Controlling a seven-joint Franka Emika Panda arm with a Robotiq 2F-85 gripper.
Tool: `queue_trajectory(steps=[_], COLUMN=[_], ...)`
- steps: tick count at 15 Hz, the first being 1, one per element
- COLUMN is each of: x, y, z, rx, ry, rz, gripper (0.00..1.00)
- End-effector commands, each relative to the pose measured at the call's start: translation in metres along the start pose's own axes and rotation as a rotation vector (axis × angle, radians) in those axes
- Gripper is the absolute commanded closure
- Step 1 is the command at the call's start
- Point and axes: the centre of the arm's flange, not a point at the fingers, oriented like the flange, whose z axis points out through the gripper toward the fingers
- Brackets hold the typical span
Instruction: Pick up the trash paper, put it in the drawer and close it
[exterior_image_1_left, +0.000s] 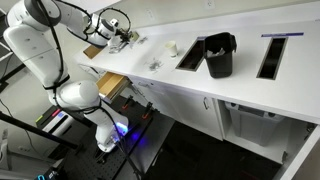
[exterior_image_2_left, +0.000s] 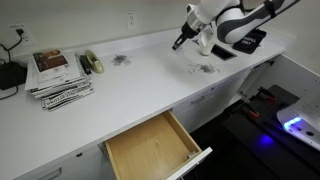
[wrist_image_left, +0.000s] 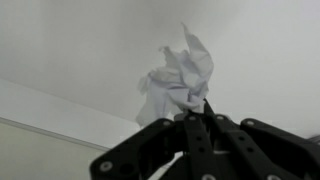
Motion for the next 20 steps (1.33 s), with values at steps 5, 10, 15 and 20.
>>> queue_trajectory(steps=[5, 10, 15, 20], x=[-0.012, -0.045, -0.062, -0.05], y=[-0.146, -0.246, -0.292, -0.294], z=[-0.061, -0.08, -0.057, -0.001], rx=[0.334, 0.565, 0.784, 0.87], ry=[0.099, 0.063, -0.054, -0.296], rz=[-0.256, -0.438, -0.574, -0.642], gripper=[0.98, 0.98, 0.98, 0.98])
